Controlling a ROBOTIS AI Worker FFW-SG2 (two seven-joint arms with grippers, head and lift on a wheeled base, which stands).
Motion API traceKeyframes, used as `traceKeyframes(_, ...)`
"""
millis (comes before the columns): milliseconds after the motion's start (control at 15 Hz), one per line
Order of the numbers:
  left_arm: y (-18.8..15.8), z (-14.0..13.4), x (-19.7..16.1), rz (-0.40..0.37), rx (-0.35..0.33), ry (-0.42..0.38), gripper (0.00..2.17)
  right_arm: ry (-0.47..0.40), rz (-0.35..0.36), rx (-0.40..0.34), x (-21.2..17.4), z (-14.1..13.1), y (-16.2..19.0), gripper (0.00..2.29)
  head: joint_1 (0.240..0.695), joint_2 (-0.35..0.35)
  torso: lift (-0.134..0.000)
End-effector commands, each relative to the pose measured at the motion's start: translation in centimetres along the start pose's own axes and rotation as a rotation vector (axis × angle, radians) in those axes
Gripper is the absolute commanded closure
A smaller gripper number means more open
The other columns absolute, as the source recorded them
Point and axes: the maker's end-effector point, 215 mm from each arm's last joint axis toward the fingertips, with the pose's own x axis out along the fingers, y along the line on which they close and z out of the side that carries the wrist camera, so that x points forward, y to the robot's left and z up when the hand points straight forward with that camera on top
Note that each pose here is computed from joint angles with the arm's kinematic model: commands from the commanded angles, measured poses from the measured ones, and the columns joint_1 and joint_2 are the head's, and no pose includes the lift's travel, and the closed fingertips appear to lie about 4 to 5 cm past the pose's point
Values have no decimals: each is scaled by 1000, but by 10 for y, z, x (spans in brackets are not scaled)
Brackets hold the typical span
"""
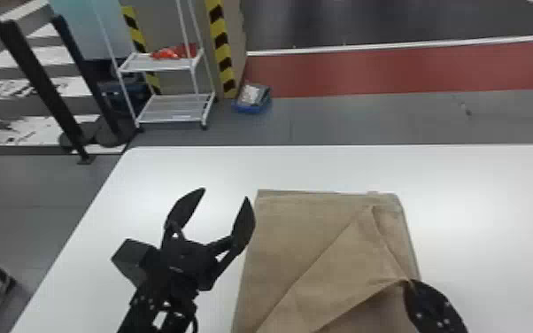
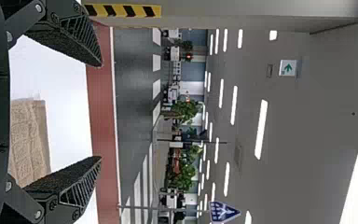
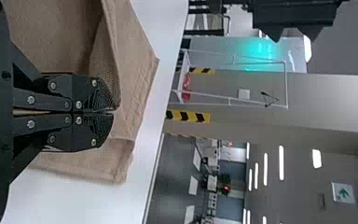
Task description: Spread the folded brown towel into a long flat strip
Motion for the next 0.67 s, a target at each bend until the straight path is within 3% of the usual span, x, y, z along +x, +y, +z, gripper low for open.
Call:
traceKeyframes(0,2,-1,4,3,2,0,205,-80,-129,-13,-36,22,-62,1183,695,109,-125)
traceKeyframes(200,3,-3,11,4,4,-1,205,-92,-283,-1,-75,25,-147,1183,695,-18,-125)
traceKeyframes(600,-10,-6,23,-22,6,3,205,-48,-420,3,-102,20,-229,1183,695,-213,-125)
